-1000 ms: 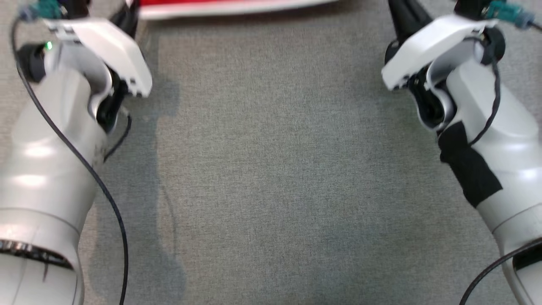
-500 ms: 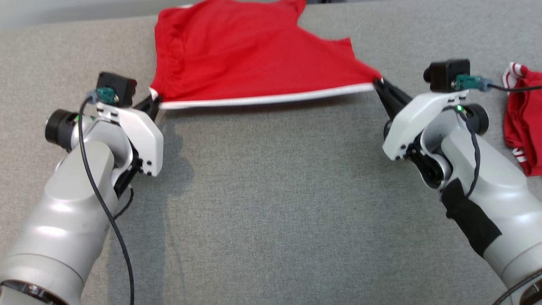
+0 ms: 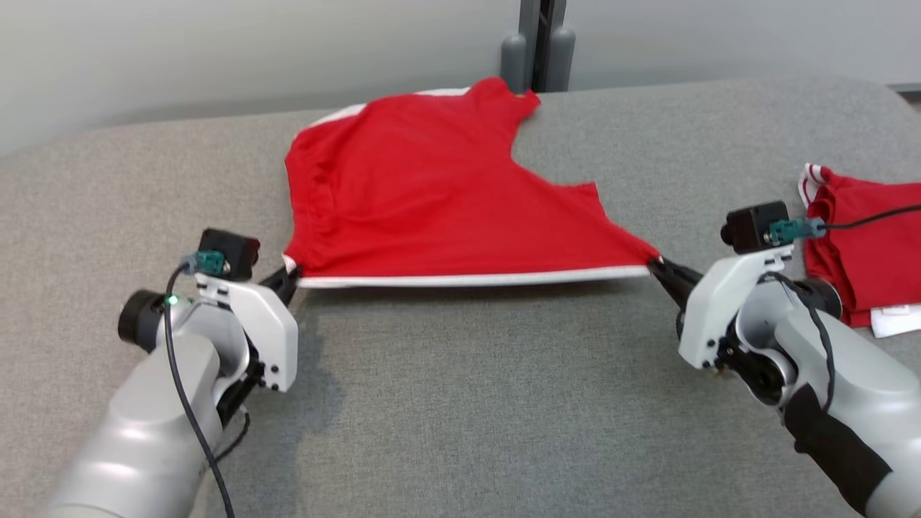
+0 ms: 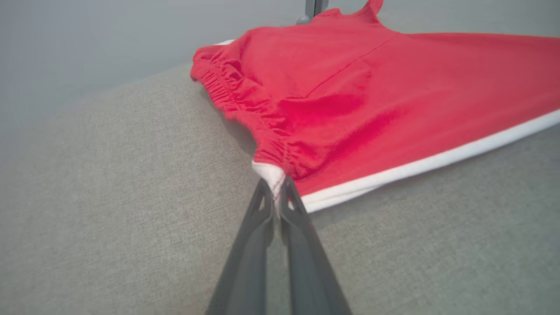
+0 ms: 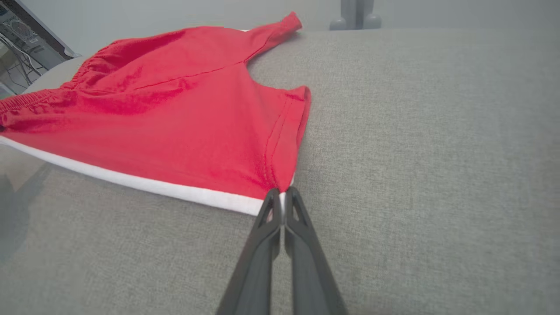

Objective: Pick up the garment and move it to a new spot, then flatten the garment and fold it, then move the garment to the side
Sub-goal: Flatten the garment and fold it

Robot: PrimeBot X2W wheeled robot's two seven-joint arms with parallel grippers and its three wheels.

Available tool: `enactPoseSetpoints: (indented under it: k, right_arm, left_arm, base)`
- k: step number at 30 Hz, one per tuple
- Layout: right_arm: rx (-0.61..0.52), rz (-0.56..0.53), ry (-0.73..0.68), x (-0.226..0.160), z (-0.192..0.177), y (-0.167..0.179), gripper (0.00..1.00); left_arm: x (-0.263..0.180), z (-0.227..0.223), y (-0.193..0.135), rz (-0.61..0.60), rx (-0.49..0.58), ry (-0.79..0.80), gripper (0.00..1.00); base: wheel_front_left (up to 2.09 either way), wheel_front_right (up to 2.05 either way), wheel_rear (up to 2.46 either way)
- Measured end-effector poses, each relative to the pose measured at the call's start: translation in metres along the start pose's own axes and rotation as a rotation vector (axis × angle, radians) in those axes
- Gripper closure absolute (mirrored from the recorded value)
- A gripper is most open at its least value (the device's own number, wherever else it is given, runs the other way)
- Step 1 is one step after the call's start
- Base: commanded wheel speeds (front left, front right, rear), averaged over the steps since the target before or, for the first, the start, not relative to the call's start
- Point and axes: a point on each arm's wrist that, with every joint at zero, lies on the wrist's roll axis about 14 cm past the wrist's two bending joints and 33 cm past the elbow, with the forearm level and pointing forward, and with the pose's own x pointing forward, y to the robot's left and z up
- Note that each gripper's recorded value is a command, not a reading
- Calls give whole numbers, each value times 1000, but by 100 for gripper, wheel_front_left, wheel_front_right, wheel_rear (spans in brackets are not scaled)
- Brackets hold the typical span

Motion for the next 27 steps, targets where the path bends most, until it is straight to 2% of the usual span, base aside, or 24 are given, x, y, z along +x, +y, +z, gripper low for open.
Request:
enactPoseSetpoints:
  k: [13, 18, 21, 27]
  right_arm:
    - [50, 49, 148, -51, -35, 2, 100]
    - [70, 68, 203, -72, -44, 4, 100]
    - [90, 81, 241, -87, -48, 2, 100]
    - [113, 105, 313, -101, -59, 4, 100]
  left_arm:
    - [-41, -37, -35, -66, -94, 1, 100]
    - [-58, -47, -50, -102, -162, -4, 100]
    - [-71, -54, -64, -141, -252, -2, 100]
    - [-85, -64, -72, -178, -301, 16, 100]
  base:
    - [0, 0, 0]
    - [0, 0, 0]
    - [0, 0, 0]
    - [0, 0, 0]
